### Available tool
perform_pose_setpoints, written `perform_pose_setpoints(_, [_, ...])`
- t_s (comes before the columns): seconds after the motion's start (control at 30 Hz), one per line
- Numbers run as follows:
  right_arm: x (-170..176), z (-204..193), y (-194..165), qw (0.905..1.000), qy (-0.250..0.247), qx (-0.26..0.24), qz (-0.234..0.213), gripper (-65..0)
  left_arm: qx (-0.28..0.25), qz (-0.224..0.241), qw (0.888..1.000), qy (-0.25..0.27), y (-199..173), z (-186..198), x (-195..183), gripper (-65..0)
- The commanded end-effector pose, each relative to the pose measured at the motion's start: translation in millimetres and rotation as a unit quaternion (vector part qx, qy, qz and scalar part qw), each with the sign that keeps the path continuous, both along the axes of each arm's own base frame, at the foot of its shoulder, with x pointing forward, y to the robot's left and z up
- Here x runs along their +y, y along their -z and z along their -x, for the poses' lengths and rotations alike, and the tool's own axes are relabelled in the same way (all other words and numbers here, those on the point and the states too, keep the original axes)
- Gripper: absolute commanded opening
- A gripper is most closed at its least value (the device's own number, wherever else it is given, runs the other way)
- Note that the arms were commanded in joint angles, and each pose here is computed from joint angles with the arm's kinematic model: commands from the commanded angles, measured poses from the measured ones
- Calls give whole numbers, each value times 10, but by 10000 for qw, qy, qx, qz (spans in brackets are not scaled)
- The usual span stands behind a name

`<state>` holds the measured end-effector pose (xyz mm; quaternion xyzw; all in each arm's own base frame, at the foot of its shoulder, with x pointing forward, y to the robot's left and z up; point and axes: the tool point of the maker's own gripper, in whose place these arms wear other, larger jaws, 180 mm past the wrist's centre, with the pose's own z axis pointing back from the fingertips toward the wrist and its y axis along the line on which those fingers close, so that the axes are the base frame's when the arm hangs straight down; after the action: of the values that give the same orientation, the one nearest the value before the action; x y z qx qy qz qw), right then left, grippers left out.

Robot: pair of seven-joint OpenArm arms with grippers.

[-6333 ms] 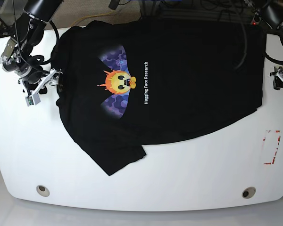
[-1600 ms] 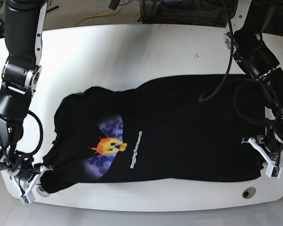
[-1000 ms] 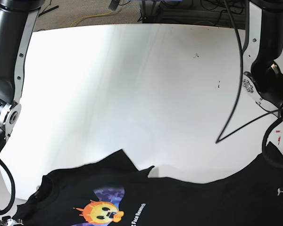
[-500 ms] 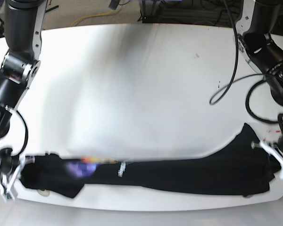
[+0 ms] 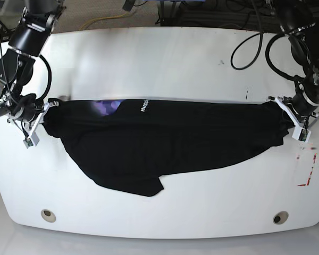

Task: Fold the T-shirt properly
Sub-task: 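Lay the folded shirt down, holding the folded edge taut with both grippers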

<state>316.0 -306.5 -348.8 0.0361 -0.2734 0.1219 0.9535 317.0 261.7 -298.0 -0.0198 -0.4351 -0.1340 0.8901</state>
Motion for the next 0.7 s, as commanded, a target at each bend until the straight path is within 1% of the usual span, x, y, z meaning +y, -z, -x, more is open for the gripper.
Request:
perform_pose_setpoints(0.0, [-89,-36,-119,9997,35,-209,102,-650,-169,-131,9996,181,-87,11,8,-650])
perform_pose_setpoints(0.1, [-93,96,0,9999,39,-21,102,-650,80,-230,9989,394,66,179,-10,-650])
perform_pose_setpoints(0.2, [-102,268,120,9998,59,169,40,-650,289,-249,9991,203,176,361,115,-647])
perform_pose_setpoints(0.27, [-132,332,131,9998,113,179,-39,-650,381,-266,9988,168,221,428,145,-646])
perform_pose_setpoints(0.37, [-133,437,194,9995,119,287,-95,-650,612,-429,9970,201,292,566,235,-646])
perform_pose_setpoints(0.47, [-164,520,241,9991,125,404,-53,-650,763,-617,9947,294,308,630,308,-640])
perform_pose_setpoints(0.5, [-173,547,261,9989,124,450,-44,-650,792,-658,9941,337,310,631,309,-625])
perform_pose_setpoints(0.53, [-170,575,285,9987,121,490,-49,-650,814,-719,9933,384,302,630,322,-594])
perform_pose_setpoints(0.6, [-158,657,346,9981,121,597,-63,-650,951,-839,9910,430,328,704,380,-507])
perform_pose_setpoints(0.67, [-148,706,383,9978,115,655,-74,-645,1049,-988,9883,494,323,744,443,-374])
